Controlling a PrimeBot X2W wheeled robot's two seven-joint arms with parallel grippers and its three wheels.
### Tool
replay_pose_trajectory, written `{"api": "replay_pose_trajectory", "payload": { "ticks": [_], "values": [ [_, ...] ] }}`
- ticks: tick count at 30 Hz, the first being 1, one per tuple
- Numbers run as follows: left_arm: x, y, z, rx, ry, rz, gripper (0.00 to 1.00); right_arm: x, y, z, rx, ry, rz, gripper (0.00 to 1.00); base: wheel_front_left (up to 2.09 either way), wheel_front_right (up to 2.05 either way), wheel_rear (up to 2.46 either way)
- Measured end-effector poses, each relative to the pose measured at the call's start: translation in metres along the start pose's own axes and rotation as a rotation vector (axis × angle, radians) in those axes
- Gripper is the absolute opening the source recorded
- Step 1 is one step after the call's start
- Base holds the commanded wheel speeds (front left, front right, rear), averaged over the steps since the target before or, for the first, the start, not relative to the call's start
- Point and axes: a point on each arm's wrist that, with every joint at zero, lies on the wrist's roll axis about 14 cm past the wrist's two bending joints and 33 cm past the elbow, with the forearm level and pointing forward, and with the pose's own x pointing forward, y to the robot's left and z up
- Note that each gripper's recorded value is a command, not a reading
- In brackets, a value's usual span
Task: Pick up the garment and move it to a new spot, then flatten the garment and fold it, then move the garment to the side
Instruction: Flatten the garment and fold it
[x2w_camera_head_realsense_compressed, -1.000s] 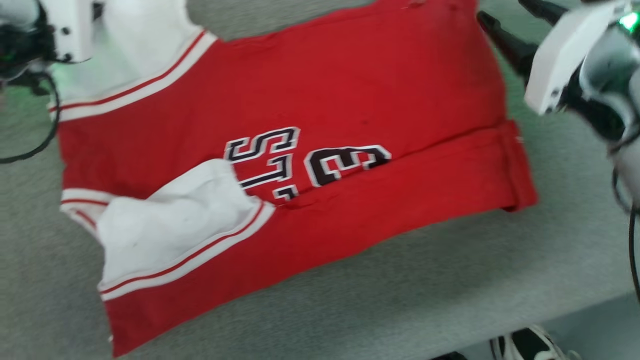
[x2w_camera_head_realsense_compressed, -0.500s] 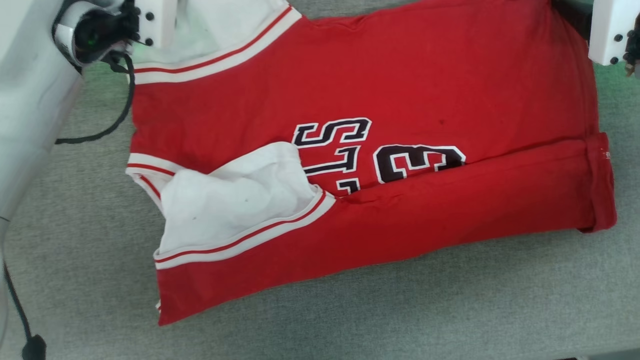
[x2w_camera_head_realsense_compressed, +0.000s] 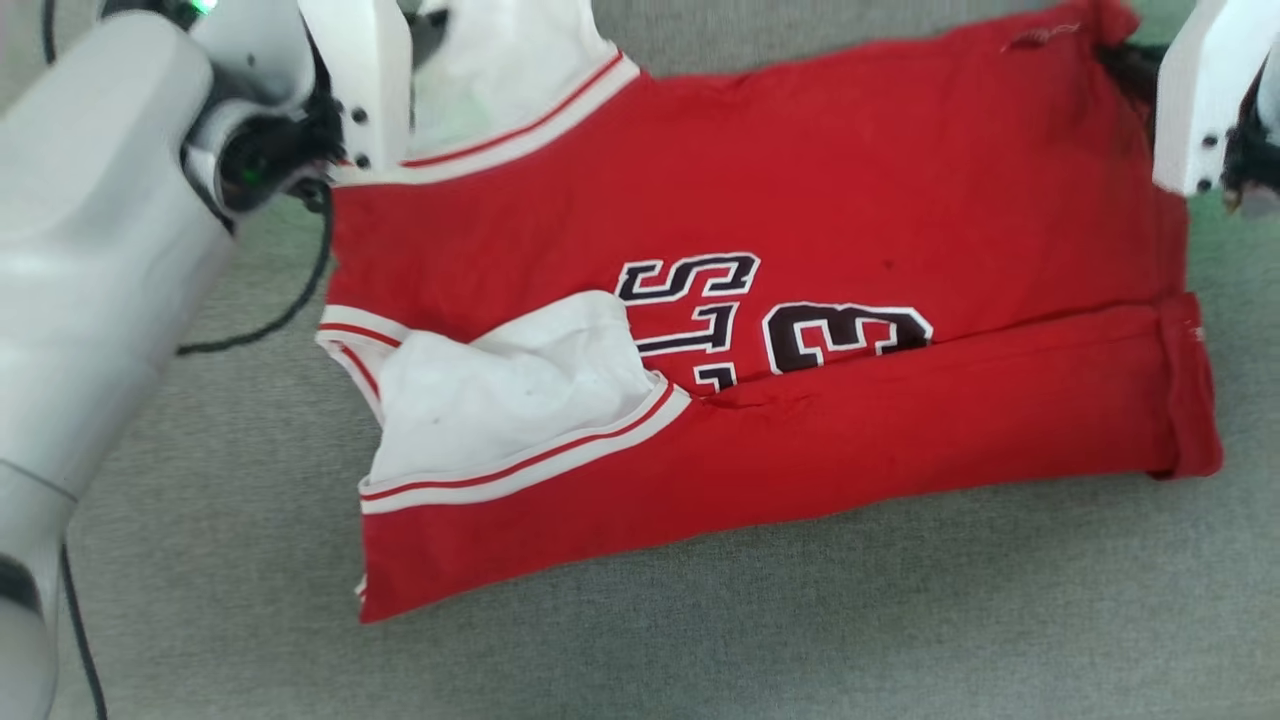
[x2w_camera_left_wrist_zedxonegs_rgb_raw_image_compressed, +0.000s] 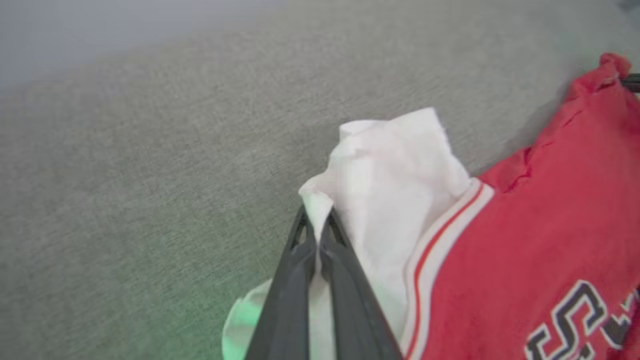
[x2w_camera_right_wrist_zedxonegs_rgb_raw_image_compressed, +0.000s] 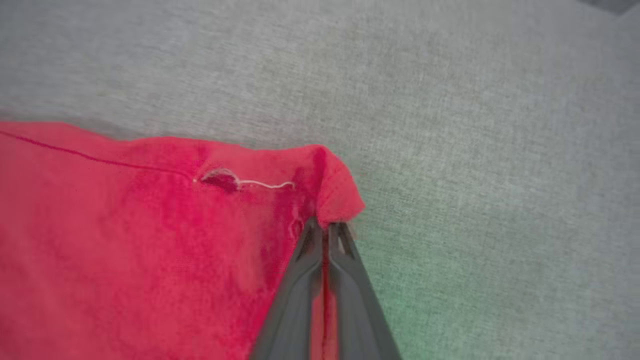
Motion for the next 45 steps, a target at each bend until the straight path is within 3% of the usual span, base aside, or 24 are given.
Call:
{"api": "replay_pose_trajectory", "payload": {
  "ticks": [9, 16, 19, 31, 42, 43, 44, 45],
  "values": [
    [-0.078, -0.048, 0.032, -0.035, -0.266, -0.125, 0.0, -0.058, 0.01, 0.017, -0.04, -0.152, 0.036, 0.0, 0.0, 0.0, 0.0],
    [-0.139, -0.057, 0.003, -0.05, -0.351, -0.151, 0.0, -0.086, 0.031, 0.008, -0.054, -0.218, 0.107, 0.0, 0.0, 0.0, 0.0],
    [-0.153, -0.064, -0.023, -0.102, -0.37, -0.172, 0.0, -0.091, 0.032, -0.009, -0.031, -0.224, 0.125, 0.0, 0.0, 0.0, 0.0],
    [-0.175, -0.075, -0.125, -0.342, -0.337, -0.178, 0.0, -0.102, 0.007, -0.091, 0.076, -0.15, 0.076, 0.0, 0.0, 0.0, 0.0],
    [-0.155, -0.066, -0.162, -0.366, -0.301, -0.083, 0.0, -0.087, 0.008, -0.111, 0.149, -0.127, 0.051, 0.0, 0.0, 0.0, 0.0],
    [-0.153, -0.067, -0.164, -0.349, -0.3, -0.077, 0.08, -0.087, 0.009, -0.111, 0.15, -0.128, 0.049, 0.0, 0.0, 0.0, 0.0],
    [-0.151, -0.065, -0.166, -0.338, -0.303, -0.066, 0.28, -0.087, 0.009, -0.113, 0.152, -0.129, 0.048, 0.06, 0.0, 0.0, 0.0],
    [-0.15, -0.065, -0.167, -0.333, -0.306, -0.06, 0.4, -0.087, 0.009, -0.114, 0.156, -0.132, 0.045, 0.42, 0.0, 0.0, 0.0]
  ]
}}
